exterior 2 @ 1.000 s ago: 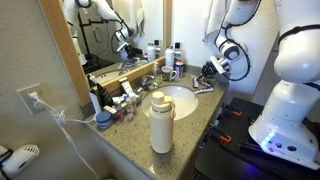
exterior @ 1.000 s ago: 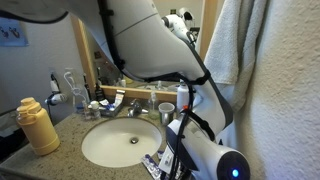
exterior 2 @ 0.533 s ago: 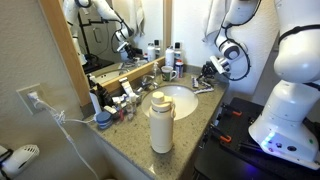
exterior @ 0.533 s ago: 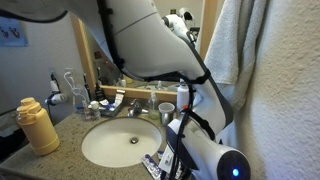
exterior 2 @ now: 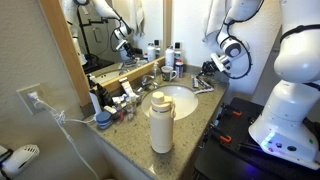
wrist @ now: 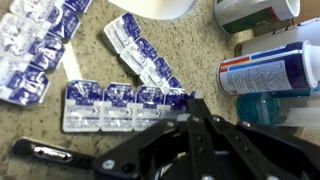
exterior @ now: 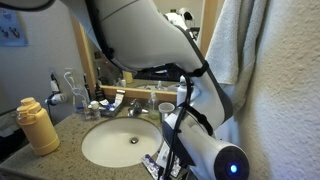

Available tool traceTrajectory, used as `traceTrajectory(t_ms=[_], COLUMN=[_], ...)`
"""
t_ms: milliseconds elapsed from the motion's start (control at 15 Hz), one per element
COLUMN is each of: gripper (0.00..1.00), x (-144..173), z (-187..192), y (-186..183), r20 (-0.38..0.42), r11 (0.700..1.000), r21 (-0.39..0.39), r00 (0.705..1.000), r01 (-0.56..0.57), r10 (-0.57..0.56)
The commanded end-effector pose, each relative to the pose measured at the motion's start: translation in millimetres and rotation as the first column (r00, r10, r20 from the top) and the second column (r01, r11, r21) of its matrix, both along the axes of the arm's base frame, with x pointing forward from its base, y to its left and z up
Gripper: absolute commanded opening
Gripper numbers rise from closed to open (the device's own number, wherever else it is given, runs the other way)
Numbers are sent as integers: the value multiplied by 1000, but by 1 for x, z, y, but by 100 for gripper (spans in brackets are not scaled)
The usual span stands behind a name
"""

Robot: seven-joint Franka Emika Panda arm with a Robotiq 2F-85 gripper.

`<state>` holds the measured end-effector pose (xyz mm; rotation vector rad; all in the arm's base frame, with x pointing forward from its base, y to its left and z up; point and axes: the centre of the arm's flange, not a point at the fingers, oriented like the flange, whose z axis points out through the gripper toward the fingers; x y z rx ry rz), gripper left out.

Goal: Move one of the silver strips to the left side of the sink counter

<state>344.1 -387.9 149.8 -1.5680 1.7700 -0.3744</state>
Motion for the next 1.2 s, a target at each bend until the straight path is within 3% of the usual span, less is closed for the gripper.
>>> traceTrajectory(t_ms=[0,600,1133], gripper=[0,0,0], x=[-12,4,45], z=[26,95,156], y=[21,60,126], r20=[33,36,-49], r11=[999,977,908], r21=[-36,-210,-392], r00=[999,998,989], r01=[5,-39,-145], r10=[-4,47,136])
